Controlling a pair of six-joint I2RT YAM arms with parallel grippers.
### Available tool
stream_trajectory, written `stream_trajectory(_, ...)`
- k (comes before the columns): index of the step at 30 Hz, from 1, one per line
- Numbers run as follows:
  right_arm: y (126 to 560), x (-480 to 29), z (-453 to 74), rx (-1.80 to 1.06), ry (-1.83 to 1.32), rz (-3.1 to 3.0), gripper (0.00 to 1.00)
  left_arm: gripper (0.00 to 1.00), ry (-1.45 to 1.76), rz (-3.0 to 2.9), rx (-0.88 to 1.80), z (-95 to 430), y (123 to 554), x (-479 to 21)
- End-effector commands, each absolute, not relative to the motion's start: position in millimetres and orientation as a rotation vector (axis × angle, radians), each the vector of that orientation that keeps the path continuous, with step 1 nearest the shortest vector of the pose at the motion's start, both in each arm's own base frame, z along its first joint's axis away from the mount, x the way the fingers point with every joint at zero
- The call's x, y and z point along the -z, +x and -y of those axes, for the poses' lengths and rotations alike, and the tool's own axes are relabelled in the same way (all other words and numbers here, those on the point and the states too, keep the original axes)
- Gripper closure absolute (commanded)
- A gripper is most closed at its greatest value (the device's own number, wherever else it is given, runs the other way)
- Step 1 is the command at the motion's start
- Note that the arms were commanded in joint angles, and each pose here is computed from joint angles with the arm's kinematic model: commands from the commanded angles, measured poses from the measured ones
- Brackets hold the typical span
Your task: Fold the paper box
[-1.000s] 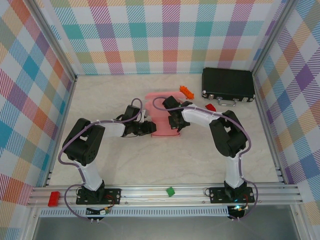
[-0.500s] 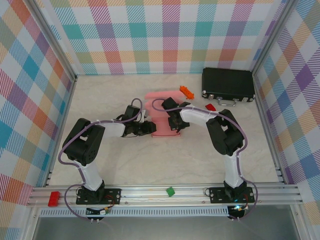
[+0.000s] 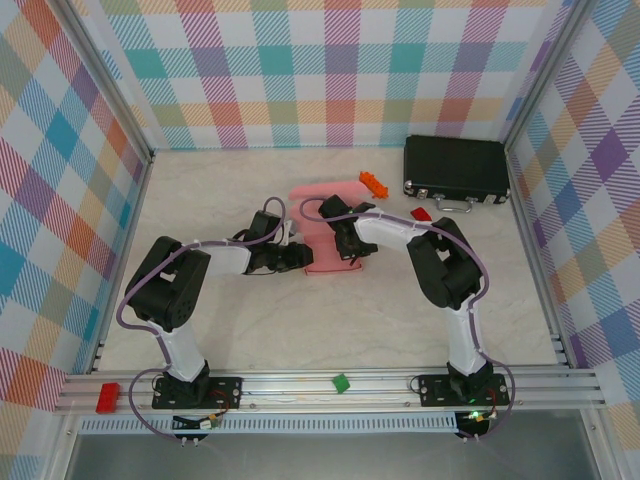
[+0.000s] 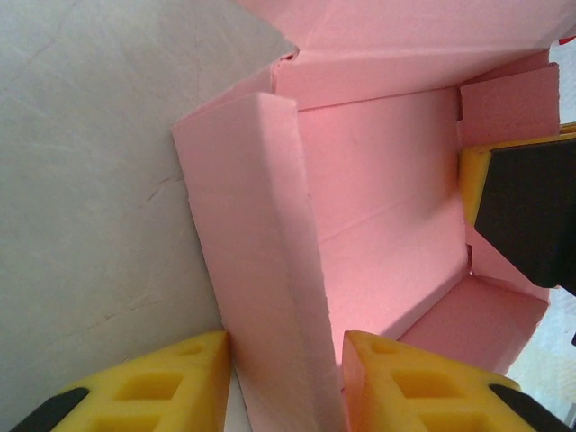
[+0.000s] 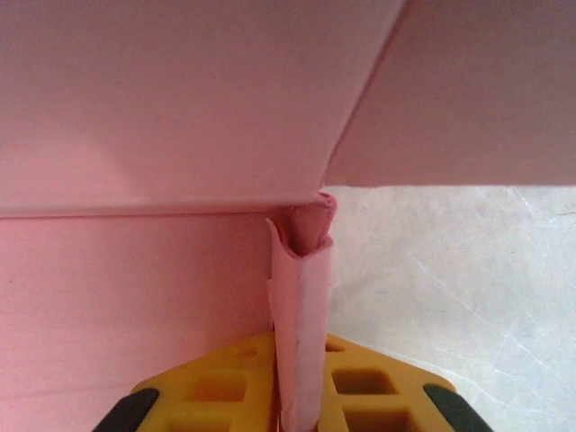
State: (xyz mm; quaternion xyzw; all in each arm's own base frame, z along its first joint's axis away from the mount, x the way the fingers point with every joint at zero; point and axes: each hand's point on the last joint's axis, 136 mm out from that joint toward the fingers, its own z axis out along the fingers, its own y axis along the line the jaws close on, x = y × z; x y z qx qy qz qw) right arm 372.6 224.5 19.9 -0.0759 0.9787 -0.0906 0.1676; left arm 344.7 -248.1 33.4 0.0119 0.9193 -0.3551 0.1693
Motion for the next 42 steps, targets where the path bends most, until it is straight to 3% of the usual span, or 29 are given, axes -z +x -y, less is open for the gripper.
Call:
stream_trajectory(1,341,17,-183,0.508,-0.254,-2.918,0.84,0.63,0.031,-2.636,1.015,248,336,-29)
stream_trajectory(9,349,-16,-208,0.258,-0.17,-2.881,0.72,0.63,0.034,-2.633,1.012,249,338,-33)
stream_trajectory(17,357,-38,-221,0.144,-0.136,-2.833,0.65,0.63,0.034,-2.634,1.01,249,339,-34)
stream_trajectory(32,362,-48,-224,0.108,-0.1,-2.805,0.64,0.63,0.034,-2.641,1.01,249,337,-33)
stream_trajectory(42,367,-45,-223,0.125,-0.086,-2.801,0.74,0.63,0.031,-2.646,1.01,248,336,-31)
